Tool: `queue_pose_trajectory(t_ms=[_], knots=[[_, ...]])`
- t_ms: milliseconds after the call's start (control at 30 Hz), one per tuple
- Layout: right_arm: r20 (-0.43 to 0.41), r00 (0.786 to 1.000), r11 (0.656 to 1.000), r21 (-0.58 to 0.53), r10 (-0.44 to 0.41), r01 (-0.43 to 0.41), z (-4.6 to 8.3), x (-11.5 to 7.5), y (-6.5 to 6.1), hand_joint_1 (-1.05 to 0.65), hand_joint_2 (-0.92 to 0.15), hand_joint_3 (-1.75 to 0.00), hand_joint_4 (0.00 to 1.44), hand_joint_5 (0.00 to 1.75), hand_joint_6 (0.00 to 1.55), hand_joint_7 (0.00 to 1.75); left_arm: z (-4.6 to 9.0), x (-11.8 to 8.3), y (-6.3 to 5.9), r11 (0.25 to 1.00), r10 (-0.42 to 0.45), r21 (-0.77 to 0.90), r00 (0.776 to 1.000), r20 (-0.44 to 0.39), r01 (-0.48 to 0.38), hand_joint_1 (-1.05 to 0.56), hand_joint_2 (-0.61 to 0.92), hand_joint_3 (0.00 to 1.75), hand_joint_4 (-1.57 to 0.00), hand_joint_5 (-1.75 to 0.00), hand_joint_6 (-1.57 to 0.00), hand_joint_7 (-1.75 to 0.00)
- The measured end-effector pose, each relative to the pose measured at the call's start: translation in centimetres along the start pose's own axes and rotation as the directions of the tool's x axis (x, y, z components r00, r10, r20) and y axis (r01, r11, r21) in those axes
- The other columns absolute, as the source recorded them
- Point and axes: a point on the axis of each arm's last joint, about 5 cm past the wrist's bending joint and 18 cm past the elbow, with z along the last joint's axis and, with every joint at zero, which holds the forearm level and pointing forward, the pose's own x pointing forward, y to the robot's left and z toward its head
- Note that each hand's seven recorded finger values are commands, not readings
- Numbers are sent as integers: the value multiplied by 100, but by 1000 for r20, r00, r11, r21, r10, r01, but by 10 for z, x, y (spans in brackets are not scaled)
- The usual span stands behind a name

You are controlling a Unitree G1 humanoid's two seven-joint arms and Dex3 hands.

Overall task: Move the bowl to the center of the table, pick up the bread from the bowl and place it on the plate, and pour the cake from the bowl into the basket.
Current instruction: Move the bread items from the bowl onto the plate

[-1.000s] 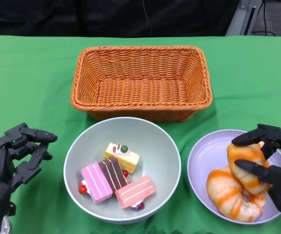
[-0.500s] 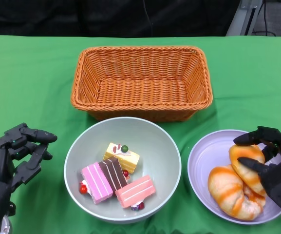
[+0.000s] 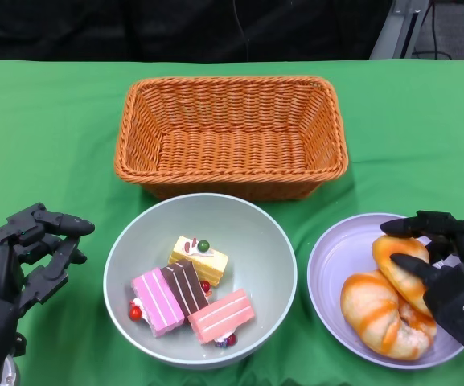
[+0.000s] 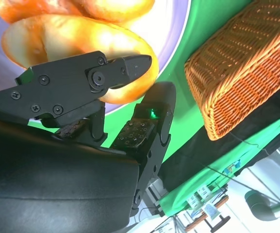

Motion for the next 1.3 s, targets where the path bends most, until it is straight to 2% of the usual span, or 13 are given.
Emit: queue_pose_trajectory(t_ms=[100,233,700,1033,1300], knots=[[9,1000,1000,-9,13,-13,1,0,-1,-9,-91,-1,86,23,85,1,0,0,0,1000,-1,1,1000,0,1,-10,85,51,-76,-137,-91,-90],[37,999,999,-32,28,-27,5,-1,0,-14,-90,0,82,17,84,0,0,0,0,1000,-1,0,1000,0,1,-10,83,53,-75,-139,-90,-93],[41,999,994,-103,35,-31,14,-2,0,-29,-90,0,86,11,87,1,0,0,0,1000,-2,1,1000,0,2,-9,84,54,-75,-139,-88,-95],[56,997,981,-191,46,-35,27,-5,-4,-39,-92,-1,80,5,84,0,0,0,0,1000,-7,-1,1000,-1,7,-9,85,52,-74,-139,-88,-95],[83,995,970,-239,64,-42,44,-5,-13,-42,-91,0,78,3,87,1,0,0,0,1000,-8,-1,1000,-4,8,-9,84,51,-74,-139,-89,-95]])
